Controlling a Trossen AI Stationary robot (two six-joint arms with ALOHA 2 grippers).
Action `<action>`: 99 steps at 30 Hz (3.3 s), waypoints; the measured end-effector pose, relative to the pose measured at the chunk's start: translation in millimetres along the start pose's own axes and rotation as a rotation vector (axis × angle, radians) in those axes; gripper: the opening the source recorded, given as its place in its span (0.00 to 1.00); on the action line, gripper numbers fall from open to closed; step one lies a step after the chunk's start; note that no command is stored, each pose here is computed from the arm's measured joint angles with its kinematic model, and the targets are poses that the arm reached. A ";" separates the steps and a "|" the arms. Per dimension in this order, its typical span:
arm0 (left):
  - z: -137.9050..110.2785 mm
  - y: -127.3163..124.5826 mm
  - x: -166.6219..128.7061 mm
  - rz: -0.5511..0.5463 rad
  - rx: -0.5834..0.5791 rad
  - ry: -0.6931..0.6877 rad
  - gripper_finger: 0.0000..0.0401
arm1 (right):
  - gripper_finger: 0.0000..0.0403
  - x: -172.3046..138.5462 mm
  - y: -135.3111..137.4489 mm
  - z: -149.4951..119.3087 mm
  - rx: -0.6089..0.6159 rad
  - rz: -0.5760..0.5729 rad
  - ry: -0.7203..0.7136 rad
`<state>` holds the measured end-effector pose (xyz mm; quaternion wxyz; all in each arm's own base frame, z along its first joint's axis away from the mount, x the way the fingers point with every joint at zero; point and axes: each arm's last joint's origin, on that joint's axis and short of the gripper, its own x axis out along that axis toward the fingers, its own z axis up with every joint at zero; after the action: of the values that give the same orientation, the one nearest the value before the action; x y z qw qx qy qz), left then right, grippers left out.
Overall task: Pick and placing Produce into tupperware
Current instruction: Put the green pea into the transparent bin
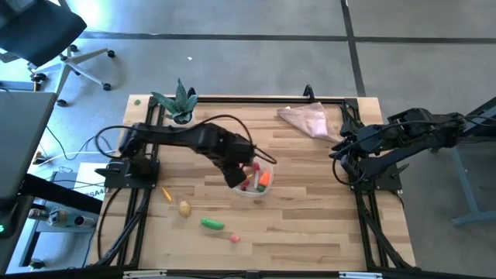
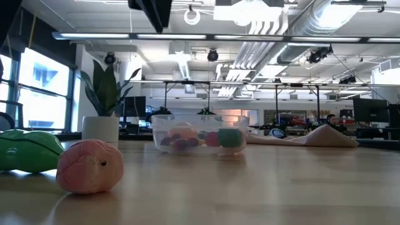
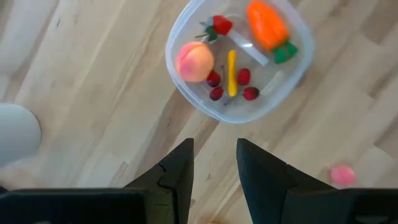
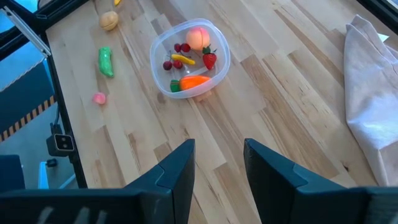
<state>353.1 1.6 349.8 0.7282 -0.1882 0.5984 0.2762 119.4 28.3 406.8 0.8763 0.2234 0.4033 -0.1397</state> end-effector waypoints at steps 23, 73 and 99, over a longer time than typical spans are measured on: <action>-115.5 -5.9 44.0 -0.107 0.241 0.171 0.28 | 0.32 0.0 -0.1 0.0 0.000 0.000 0.000; -165.6 -75.1 147.3 -0.328 0.542 0.109 0.54 | 0.32 0.1 0.1 0.0 0.000 0.000 0.000; -165.4 -89.4 176.0 -0.279 0.578 0.133 0.61 | 0.32 0.0 0.6 0.6 0.002 0.006 -0.006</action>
<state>305.4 -136.7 137.8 0.7415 -0.0717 0.6668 -0.0204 120.1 28.5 407.3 0.8777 0.2249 0.3999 -0.1381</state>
